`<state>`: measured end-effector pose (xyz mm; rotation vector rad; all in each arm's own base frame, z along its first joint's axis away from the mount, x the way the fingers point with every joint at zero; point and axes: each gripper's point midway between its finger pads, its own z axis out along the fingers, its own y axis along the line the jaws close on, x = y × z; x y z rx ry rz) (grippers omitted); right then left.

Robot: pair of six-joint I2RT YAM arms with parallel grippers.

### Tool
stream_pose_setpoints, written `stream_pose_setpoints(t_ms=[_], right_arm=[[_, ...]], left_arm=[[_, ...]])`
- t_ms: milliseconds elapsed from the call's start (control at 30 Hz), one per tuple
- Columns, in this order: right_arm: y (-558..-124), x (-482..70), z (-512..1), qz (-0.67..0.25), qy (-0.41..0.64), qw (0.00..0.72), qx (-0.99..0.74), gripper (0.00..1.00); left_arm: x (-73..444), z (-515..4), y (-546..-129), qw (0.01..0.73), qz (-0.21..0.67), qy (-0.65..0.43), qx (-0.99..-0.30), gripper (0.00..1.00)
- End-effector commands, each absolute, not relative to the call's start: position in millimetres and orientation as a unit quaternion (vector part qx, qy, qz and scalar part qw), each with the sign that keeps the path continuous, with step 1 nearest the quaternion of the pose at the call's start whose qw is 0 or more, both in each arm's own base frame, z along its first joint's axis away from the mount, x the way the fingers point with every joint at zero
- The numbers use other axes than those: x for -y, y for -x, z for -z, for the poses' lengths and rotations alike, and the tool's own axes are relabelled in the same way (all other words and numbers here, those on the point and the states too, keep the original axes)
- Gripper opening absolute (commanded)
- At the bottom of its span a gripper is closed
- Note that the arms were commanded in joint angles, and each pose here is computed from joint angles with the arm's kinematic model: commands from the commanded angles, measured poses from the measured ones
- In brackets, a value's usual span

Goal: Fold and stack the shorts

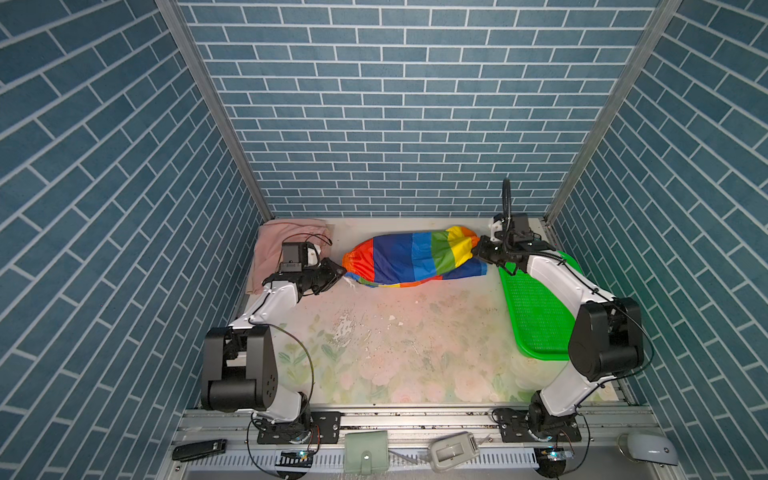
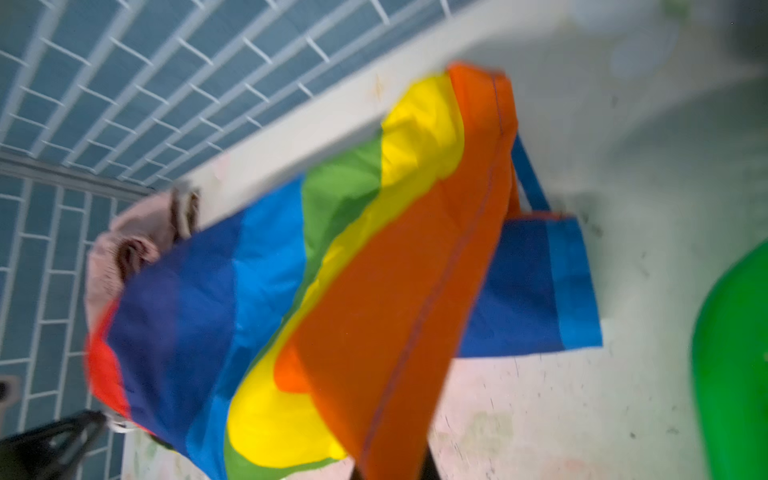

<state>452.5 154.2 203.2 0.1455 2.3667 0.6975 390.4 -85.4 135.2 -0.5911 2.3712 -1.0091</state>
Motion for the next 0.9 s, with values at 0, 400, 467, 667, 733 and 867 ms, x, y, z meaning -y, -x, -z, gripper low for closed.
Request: stream_pose_setpoints(t_ms=[0,400,467,667,733,867], right_arm=[[-445.7,-154.1,-203.7,-0.267,-0.048,0.306,-0.913,0.00],[-471.4,-162.5,-212.0,-0.290,-0.058,0.309,-0.904,0.00],[-475.5,-159.9,-215.6,-0.292,-0.061,0.312,-0.902,0.00],[-482.0,-151.8,-231.6,-0.296,-0.064,0.325,-0.896,0.00],[-482.9,-148.7,-235.9,-0.296,-0.066,0.329,-0.894,0.00],[-485.4,-146.1,-240.5,-0.302,-0.072,0.334,-0.890,0.00]], left_arm=[[94.8,-135.0,-395.4,0.243,0.420,0.224,-0.845,0.52],[101.2,-143.5,-356.3,0.198,0.468,0.290,-0.811,1.00],[72.3,-134.3,-344.6,0.203,0.390,0.291,-0.850,1.00],[28.9,-151.2,-337.4,0.256,0.290,0.301,-0.872,1.00],[42.5,-154.3,-344.1,0.253,0.339,0.315,-0.850,1.00],[109.5,-143.6,-348.9,0.225,0.447,0.334,-0.799,1.00]])
